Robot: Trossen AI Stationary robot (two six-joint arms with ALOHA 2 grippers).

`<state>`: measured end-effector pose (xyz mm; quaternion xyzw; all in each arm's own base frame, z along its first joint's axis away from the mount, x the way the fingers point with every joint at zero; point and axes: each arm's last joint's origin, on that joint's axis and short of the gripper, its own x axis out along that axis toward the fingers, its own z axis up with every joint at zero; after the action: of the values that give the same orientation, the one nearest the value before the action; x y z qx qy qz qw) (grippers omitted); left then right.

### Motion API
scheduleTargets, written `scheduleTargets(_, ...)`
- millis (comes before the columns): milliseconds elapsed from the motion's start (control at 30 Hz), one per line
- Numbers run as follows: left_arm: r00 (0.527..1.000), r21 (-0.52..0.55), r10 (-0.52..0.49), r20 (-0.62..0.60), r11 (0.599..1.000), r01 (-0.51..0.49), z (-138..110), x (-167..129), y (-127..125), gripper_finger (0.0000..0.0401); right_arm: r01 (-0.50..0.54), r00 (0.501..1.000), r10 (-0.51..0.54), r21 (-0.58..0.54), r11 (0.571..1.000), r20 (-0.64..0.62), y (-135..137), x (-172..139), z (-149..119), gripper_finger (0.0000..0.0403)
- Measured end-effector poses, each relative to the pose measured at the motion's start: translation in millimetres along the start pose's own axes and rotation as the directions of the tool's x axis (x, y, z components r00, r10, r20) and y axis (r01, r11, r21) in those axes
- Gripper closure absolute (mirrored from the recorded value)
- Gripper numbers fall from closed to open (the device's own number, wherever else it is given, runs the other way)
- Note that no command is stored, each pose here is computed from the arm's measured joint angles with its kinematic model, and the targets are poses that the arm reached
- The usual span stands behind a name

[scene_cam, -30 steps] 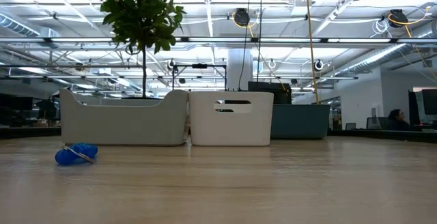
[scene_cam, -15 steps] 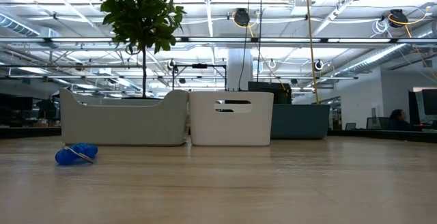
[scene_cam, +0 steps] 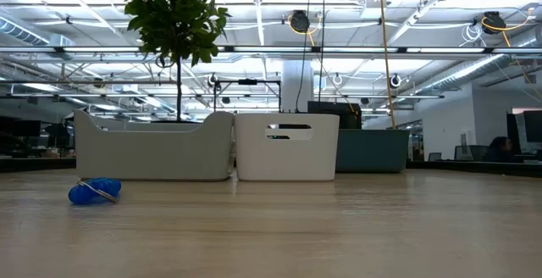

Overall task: Sort spring keychains
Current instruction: Put the blue spring keychain into the gray bin

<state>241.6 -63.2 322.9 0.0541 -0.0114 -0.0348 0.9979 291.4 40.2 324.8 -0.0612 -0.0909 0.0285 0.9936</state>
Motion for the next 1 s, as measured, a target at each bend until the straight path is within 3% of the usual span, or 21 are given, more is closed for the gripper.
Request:
scheduleTargets(267,0.999,-0.013,0.017,-0.046,1.000,-0.017,-5,1,5,0.0394,-0.001,1.000,0.001,-0.001,1.000,-0.013,0,0,-1,0.0140)
scheduleTargets(467,0.992,-0.022,0.043,-0.115,0.999,-0.046,-11,0,6,0.0394,-0.013,0.993,0.015,0.013,1.000,-0.121,0,-15,-6,0.0140)
scheduleTargets(767,0.963,-0.052,0.075,-0.259,0.994,-0.091,-26,-1,16,0.0394,0.056,0.986,-0.036,0.117,0.992,-0.163,-4,-90,-29,0.0140)
scheduleTargets(1000,0.869,-0.086,0.122,-0.480,0.979,-0.185,-49,-8,31,0.0395,0.040,0.989,-0.025,0.099,0.994,-0.147,-2,-152,-63,0.0140)
